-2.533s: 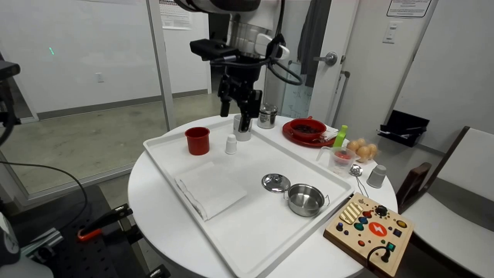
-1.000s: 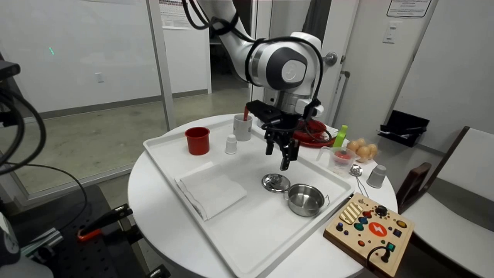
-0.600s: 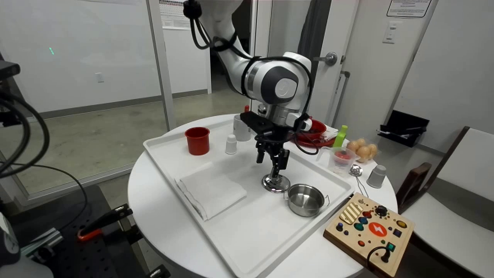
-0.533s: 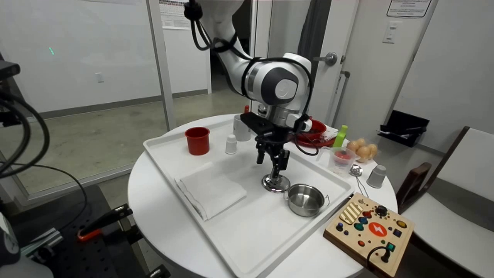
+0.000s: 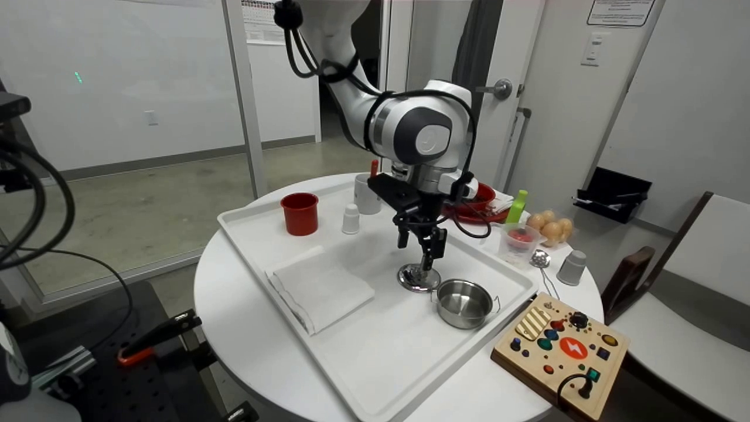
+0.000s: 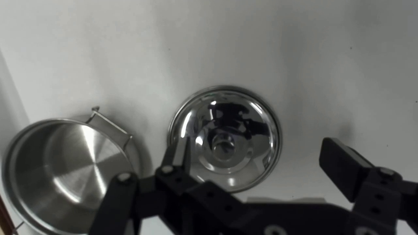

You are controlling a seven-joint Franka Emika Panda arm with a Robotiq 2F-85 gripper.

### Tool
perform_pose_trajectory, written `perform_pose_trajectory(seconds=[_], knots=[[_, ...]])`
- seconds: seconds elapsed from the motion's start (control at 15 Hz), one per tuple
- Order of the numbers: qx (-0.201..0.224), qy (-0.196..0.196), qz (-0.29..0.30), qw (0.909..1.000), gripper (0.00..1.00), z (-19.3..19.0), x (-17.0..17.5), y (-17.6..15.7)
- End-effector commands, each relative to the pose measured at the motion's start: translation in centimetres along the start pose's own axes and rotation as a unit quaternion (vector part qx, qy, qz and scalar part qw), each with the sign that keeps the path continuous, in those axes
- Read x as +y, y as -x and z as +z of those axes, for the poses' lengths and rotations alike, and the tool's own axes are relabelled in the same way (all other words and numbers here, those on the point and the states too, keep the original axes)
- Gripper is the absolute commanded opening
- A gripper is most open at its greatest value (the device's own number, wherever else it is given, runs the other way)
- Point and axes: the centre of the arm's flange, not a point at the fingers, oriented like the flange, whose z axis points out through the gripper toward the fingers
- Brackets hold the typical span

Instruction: Put the silver lid on the silver pot

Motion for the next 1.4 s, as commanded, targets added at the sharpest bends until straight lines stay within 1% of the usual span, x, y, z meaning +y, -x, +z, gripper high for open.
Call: perform_pose_trajectory(seconds=[0.0, 0.13, 0.4, 0.6, 0.8, 1.33], knots=[[0.025, 0.0, -0.016, 0.9995, 1.0, 0.1, 0.7, 1.6], [0.026, -0.001, -0.005, 0.9997, 1.0, 0.7, 1.5, 0.9], [0.026, 0.004, 0.021, 0.9994, 1.0, 0.6, 3.9, -0.4], [0.024, 0.005, 0.027, 0.9993, 1.0, 0.7, 4.6, -0.8], [0.017, 0.002, 0.024, 0.9995, 1.0, 0.9, 4.0, -1.1], [-0.004, 0.002, -0.003, 1.0, 1.0, 2.6, 0.4, -1.1]])
